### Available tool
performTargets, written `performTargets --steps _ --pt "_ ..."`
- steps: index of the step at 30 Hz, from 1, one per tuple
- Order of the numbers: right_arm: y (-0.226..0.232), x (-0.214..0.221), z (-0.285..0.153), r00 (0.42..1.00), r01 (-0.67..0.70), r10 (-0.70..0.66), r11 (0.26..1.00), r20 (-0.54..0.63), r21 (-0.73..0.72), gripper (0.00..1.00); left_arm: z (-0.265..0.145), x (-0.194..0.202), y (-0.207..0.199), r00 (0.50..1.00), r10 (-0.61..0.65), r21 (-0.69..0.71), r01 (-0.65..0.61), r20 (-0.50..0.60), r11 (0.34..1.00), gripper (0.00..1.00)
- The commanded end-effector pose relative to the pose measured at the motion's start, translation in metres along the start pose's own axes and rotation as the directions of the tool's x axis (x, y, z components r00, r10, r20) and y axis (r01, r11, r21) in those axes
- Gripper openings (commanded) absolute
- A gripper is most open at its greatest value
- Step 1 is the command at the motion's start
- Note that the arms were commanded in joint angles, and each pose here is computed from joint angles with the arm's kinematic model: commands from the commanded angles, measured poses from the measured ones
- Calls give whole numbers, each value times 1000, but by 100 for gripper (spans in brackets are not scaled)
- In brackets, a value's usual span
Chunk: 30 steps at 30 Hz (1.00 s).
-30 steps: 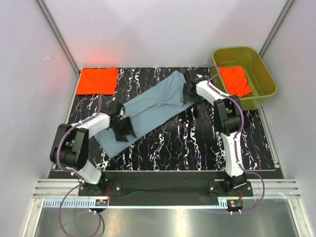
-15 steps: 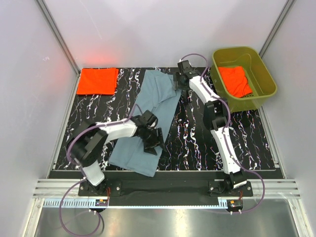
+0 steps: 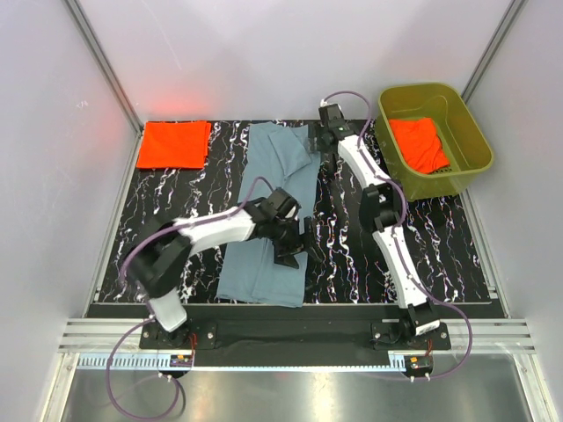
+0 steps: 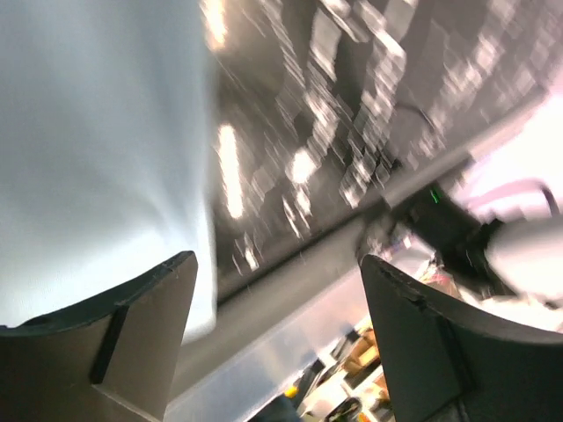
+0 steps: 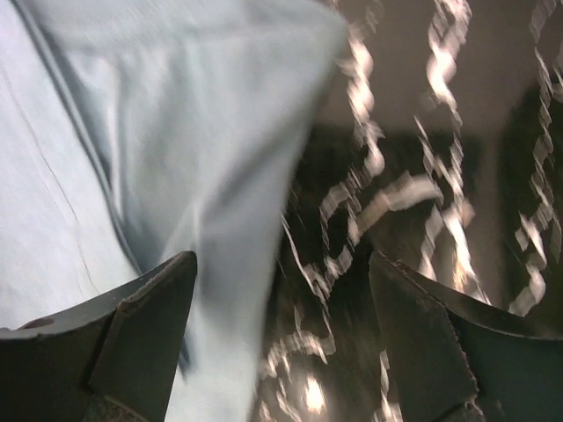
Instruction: Fold and stack the t-shirts
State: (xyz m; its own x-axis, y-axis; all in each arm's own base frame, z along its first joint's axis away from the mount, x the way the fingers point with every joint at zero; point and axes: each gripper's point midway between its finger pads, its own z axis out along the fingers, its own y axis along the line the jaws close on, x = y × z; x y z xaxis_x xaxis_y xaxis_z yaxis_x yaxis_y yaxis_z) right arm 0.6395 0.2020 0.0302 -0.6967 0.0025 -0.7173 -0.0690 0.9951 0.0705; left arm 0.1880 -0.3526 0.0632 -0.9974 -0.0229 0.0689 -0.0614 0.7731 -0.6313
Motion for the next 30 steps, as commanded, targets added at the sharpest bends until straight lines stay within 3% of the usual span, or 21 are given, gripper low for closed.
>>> performTargets --steps 1,2,4,5,6,10,14,18,23,30 --pt "-5 -57 -88 995 -89 90 996 31 -14 88 -71 19 -32 985 139 64 -146 102 987 80" --pt "-1 -52 -119 992 -124 123 992 -35 -31 88 -98 13 -29 968 162 37 -172 193 984 80" --pt "2 -27 -141 975 -171 164 985 -153 -33 91 -117 16 6 959 202 -63 -194 200 979 80" --pt "7 -34 -175 968 -206 194 977 -160 -63 93 -132 11 27 961 167 -80 -153 220 985 79" --pt "4 -1 -174 950 -203 191 979 -248 -25 95 -139 8 37 962 157 -79 -143 225 987 78" --pt "37 11 -211 964 -160 139 984 -228 -77 94 -174 -21 74 937 101 -106 -69 333 992 77" --pt "95 35 -205 926 -283 254 957 -279 -69 93 -205 -47 97 889 41 -158 36 457 987 79" --pt "157 52 -197 934 -273 251 960 -253 -55 93 -216 -58 136 887 -26 -242 154 461 958 80" --pt "157 111 -161 903 -256 278 960 -327 109 94 -226 -63 167 871 -73 -235 211 485 949 79" --pt "140 147 -120 924 -95 149 981 -352 167 94 -211 -48 186 884 -107 -252 243 454 937 77"
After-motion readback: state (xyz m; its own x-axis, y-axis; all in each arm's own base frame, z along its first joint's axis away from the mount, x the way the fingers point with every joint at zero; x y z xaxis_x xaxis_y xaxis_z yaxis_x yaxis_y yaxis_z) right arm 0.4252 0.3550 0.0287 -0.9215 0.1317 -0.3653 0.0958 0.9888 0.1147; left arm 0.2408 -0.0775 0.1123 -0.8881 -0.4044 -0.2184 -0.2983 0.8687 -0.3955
